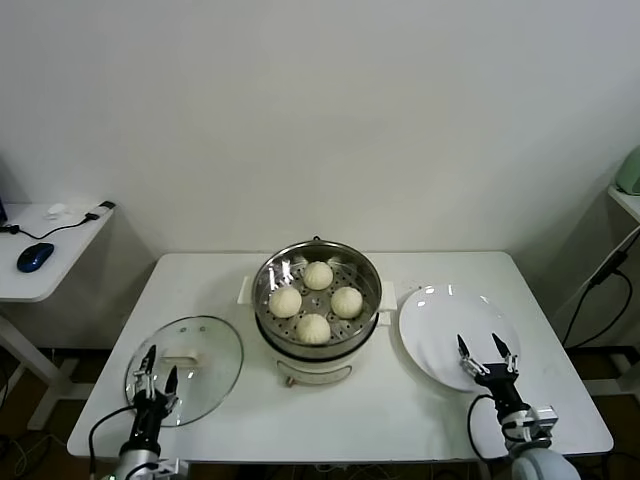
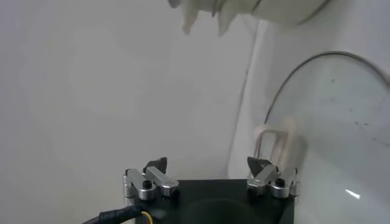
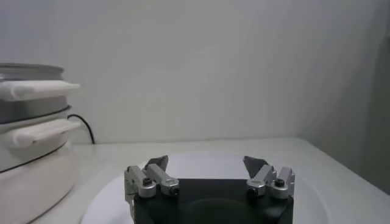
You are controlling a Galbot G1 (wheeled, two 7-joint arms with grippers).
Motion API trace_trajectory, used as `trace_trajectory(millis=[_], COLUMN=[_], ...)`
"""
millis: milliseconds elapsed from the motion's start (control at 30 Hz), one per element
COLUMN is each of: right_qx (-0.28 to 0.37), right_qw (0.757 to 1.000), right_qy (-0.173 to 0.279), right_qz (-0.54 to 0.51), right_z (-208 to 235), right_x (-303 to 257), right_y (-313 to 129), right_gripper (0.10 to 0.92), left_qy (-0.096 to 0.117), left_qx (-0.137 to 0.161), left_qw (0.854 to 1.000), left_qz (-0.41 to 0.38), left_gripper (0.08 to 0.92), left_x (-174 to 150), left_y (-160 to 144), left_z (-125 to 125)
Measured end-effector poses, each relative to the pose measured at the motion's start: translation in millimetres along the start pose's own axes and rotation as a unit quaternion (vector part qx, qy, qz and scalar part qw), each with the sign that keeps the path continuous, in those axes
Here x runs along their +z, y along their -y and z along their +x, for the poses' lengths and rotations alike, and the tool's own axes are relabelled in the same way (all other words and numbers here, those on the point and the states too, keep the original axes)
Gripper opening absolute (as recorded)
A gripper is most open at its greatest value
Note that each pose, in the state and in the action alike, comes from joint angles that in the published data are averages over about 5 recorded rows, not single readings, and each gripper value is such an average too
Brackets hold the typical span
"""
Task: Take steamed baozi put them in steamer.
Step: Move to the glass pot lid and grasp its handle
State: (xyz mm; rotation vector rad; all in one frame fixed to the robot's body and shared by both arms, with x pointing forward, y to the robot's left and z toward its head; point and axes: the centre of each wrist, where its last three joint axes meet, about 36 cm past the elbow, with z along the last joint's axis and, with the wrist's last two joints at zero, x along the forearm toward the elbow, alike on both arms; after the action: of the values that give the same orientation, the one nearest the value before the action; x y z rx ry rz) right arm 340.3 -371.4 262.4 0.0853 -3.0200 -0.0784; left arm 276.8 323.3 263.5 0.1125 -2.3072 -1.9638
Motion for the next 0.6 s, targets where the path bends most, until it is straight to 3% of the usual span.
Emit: trace_trajectory(millis=[600], right_qx=[0.002], right_qw=[1.000], right_qy=[-0.001], right_qz=[0.002], right_z=[12.3], right_x=[3.8], right_y=[-14.4], right_gripper=[0.823], left_qy=[-0.014], left_qx=[-0.008], left_qw=[0.998], left_qz=[-0.058], left_gripper=[0.823], left_x=[8.6], left_y=[27.4], left_z=[-36.9])
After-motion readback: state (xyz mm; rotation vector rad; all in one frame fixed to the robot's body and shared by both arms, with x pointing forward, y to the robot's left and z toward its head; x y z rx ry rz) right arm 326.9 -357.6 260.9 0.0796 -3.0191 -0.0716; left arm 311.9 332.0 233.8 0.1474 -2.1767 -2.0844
